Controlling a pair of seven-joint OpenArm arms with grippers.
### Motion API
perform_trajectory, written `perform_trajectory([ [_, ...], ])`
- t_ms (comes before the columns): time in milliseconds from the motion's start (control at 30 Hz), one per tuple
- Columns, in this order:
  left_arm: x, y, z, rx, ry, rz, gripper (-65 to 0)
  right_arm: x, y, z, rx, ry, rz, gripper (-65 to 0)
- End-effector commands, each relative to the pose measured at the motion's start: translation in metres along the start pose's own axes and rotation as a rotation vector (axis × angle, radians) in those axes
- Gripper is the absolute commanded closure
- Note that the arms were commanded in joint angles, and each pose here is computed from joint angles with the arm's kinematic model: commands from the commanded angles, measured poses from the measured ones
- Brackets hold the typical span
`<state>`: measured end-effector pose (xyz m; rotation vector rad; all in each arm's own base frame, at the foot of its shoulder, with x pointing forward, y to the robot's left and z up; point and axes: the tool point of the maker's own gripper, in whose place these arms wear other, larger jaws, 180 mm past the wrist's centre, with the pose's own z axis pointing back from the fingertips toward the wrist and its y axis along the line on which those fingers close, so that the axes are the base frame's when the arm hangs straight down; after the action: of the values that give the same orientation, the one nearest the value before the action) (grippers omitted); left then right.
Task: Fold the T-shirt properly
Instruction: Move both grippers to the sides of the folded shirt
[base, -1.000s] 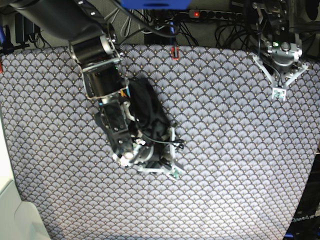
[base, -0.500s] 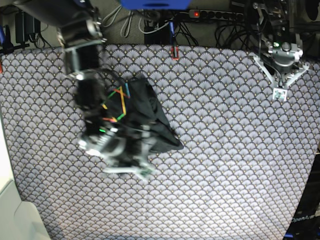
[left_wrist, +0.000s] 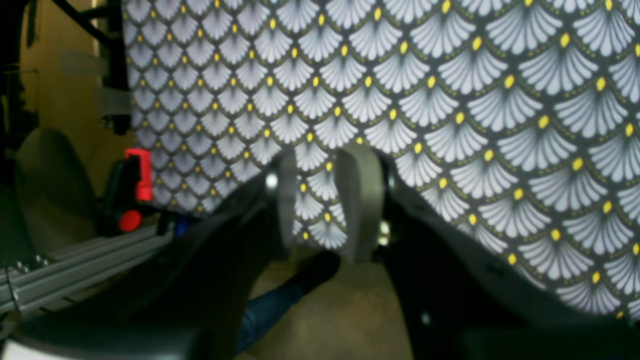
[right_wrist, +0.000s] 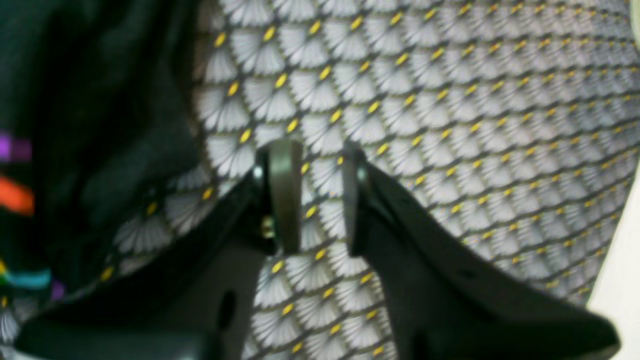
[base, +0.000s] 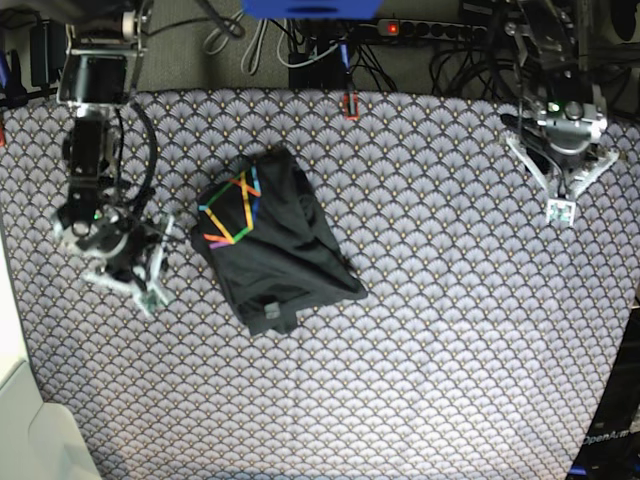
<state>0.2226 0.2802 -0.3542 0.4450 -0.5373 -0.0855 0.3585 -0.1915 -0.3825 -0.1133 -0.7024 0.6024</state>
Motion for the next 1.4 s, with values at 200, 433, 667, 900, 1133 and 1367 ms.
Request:
perform_trajectory([
  [200, 0.012, 0.009, 0.003, 0.027, -0.040, -0.002, -17.6, -0.011, 0.028, -0.002, 0.050, 0.000, -0.027, -10.8],
  [433, 0.011, 0.009, 0.003, 0.027, -0.039, -0.003, -17.6, -0.034, 0.076, -0.004, 0.135, 0.039, -0.071, -10.4],
  [667, 0.010, 0.010, 0.004, 0.028, -0.037, -0.003, -17.6, -0.049, 0.110, -0.002, 0.194, 0.062, -0.108, -10.4],
  [900, 0.009, 0.010, 0.004, 0.029, -0.035, -0.003, -17.6, -0.016, 0.151, 0.025, 0.237, -0.035, -0.031, -10.4],
  [1133, 0.007, 0.011, 0.004, 0.032, -0.032, -0.004, -17.6, -0.008, 0.192, 0.039, 0.318, -0.064, 0.039, -10.4],
  [1367, 0.000, 0.010, 0.004, 0.028, -0.015, -0.011, -17.6, -0.030, 0.148, 0.037, 0.220, -0.017, -0.006, -10.4],
])
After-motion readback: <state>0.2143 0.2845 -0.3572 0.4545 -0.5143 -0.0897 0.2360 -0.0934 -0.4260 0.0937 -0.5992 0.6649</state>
